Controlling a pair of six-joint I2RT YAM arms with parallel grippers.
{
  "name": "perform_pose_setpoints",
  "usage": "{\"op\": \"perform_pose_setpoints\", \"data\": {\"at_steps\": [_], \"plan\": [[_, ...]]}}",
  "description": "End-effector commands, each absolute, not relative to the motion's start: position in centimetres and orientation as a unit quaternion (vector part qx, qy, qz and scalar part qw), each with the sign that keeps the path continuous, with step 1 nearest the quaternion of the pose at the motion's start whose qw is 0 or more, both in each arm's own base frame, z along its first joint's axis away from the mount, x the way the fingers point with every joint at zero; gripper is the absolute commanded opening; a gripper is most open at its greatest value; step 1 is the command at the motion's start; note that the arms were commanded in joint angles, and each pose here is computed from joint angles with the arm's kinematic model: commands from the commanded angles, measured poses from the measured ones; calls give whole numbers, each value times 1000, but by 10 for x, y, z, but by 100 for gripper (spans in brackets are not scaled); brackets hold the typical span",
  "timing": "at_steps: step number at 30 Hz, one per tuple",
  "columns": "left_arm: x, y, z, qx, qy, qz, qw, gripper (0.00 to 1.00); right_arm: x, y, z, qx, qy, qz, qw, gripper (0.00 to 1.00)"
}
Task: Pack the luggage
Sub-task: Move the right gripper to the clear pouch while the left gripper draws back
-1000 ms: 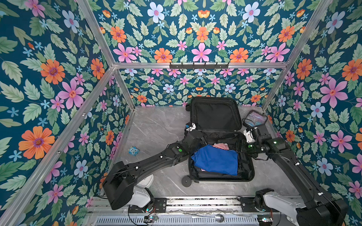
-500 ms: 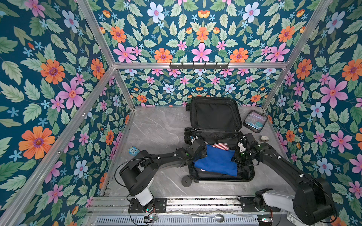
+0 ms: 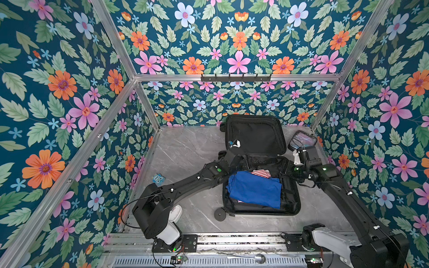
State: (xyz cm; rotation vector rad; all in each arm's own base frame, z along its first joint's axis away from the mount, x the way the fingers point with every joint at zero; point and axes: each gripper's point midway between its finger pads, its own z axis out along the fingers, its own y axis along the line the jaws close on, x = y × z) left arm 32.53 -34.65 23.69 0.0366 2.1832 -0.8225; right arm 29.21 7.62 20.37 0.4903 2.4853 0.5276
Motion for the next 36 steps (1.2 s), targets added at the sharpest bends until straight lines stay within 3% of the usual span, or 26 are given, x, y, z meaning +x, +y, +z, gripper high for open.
{"op": "perform_pose_setpoints", "data": {"at_steps": [1, 8, 14, 17, 19, 22, 36], "plan": [[343, -312, 244, 50, 869, -264, 417, 67, 306, 50, 218, 214, 913, 183, 296, 86], [383, -220, 238, -25, 870, -264, 416, 76, 349, -24, 232, 352, 844, 237, 327, 92], [383, -194, 200, -51, 888, -254, 381, 80, 376, -75, 231, 419, 806, 252, 335, 90], [381, -194, 177, -60, 893, -264, 360, 82, 389, -95, 224, 433, 799, 235, 344, 90], [379, -198, 166, -62, 893, -277, 351, 88, 400, -106, 216, 440, 798, 232, 340, 89], [382, -204, 160, -58, 890, -289, 346, 88, 416, -121, 201, 454, 798, 233, 321, 84], [412, -281, 201, 41, 850, -373, 370, 82, 478, -169, 124, 463, 817, 227, 257, 76]]}}
